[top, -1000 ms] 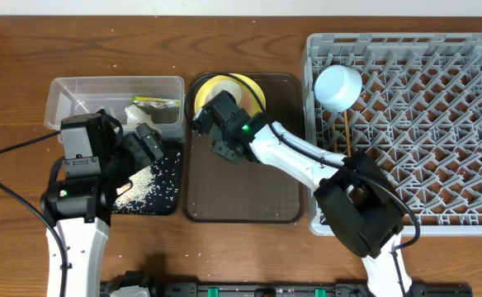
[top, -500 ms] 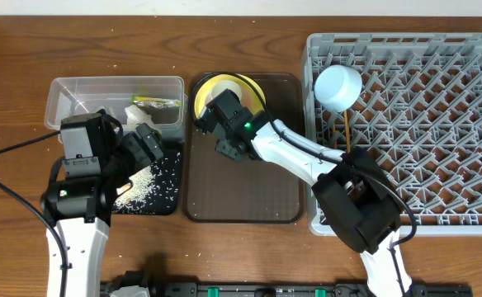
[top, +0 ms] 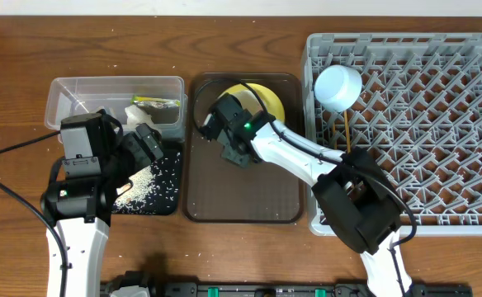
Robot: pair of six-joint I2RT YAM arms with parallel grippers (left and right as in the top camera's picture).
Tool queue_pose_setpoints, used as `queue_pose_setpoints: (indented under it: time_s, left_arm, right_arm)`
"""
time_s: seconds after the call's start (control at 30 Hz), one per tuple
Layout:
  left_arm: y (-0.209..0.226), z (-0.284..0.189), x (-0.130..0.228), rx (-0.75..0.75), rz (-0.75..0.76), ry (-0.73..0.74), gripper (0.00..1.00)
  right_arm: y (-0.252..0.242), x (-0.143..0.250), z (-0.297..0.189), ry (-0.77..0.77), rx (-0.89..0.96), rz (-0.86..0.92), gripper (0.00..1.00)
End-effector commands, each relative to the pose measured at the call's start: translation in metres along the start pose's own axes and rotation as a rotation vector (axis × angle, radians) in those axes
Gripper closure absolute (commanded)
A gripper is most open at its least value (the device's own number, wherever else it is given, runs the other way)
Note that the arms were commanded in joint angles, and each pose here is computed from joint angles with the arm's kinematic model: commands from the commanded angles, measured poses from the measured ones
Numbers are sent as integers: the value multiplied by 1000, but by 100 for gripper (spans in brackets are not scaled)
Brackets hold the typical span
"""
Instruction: Sort waste into correct bins and load items into the dishwasher rack
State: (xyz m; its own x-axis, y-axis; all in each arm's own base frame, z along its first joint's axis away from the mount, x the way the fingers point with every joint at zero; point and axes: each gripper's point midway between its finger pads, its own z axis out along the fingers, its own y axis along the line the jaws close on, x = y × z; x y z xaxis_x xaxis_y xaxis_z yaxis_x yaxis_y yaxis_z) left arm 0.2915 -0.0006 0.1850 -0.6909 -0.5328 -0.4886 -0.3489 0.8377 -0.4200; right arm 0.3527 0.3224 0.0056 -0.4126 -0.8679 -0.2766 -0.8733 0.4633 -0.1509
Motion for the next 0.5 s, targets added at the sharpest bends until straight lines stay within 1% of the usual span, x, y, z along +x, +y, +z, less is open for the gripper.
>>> queue_pose_setpoints:
  time_s: [0.0, 0.13, 0.27, 0.47]
  left_arm:
    - [-3, -5, -8, 5, 14, -21, 4]
    - [-3, -5, -8, 5, 14, -21, 4]
    - [-3, -5, -8, 5, 14, -21, 4]
    - [-3, -5, -8, 5, 14, -21, 4]
  right_arm:
    - [14, 11, 6, 56, -29, 25, 92]
    - [34, 17, 4, 83, -103, 37, 92]
    - [57, 14, 1, 71, -209, 30, 91]
    - [76, 14, -5, 67, -304, 31, 89]
